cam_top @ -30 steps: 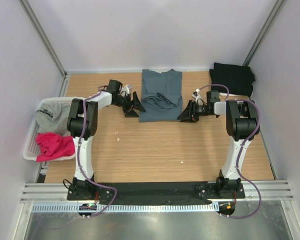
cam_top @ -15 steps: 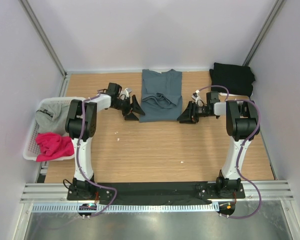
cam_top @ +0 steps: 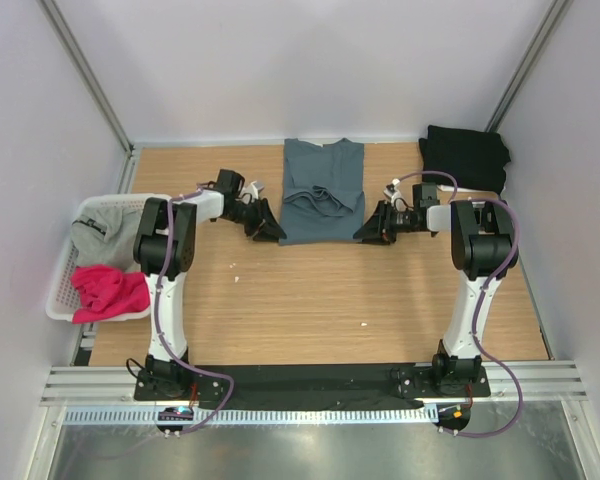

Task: Fold and stack the t-shirts
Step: Fold the tshirt

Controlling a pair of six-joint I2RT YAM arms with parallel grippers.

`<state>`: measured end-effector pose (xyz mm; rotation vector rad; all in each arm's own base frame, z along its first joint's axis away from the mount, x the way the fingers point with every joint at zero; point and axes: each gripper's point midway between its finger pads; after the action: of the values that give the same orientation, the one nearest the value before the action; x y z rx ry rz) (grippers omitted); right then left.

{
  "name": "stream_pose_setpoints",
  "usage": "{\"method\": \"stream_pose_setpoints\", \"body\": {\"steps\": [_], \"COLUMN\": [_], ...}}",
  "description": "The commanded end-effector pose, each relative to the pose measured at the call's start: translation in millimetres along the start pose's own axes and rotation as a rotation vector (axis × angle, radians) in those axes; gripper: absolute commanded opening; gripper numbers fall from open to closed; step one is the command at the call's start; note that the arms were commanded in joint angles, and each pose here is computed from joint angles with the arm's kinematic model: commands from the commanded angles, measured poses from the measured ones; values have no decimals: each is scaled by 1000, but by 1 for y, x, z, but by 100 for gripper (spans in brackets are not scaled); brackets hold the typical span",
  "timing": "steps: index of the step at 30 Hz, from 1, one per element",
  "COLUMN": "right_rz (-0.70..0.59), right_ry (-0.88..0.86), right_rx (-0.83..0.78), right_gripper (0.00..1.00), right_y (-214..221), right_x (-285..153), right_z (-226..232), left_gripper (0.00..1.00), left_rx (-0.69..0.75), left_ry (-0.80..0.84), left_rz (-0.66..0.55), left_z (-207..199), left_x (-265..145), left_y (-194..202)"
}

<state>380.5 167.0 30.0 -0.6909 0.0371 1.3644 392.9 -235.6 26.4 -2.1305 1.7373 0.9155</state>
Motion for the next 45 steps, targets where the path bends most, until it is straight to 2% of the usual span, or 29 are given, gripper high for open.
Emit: {"method": "stream_pose_setpoints", "body": {"steps": [1, 4, 7, 8, 9, 12, 18, 22, 26, 30, 39, 45], "right_rz": [-27, -46, -47, -43, -42, -30, -12, -33, -76, -92, -67, -82], "right_ry": [-17, -33, -42, -45, -46, -50, -57, -74, -98, -115, -110, -114], "right_rx": [-25, -29, -30, -28, -33, -44, -101, -188, -294, -333, -310, -326], "right_gripper": [38, 31, 22, 15, 13, 8, 6, 6, 6, 6, 6, 6], "right_y": [-12, -15, -12, -11, -10, -7, -1, -10, -27, -32, -9, -16], "right_x": [1, 2, 2, 2, 1, -4, -21, -43, -65, -78, -78, -80], "right_z": [3, 4, 4, 5, 7, 15, 44, 86, 130, 156, 152, 158], "left_gripper": [31, 25, 5, 1, 0, 0, 0, 0, 0, 0, 0, 0], "left_rx": [-51, -58, -67, -68, -62, -53, 38, 112, 223, 261, 249, 241], "left_ry": [-104, -92, -72, -70, -62, -40, 33, 75, 156, 194, 168, 166], "left_rz": [8, 13, 18, 17, 16, 16, -69, -128, -204, -234, -248, -236], "left_z": [36, 35, 32, 31, 27, 17, -27, -58, -108, -129, -113, -113], "left_x": [13, 14, 15, 15, 13, 7, -30, -59, -99, -117, -113, -108], "left_y": [7, 7, 7, 7, 8, 11, 25, 39, 54, 67, 75, 69]}}
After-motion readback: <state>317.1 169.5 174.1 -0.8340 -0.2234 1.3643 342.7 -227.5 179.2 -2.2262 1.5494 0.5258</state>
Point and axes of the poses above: each gripper's point midway between its finger pads, its own x axis out along the fingers, its own z axis along the line the jaws close on, y = z × x, and after that the axes turned 14 degrees about -x, right-handed
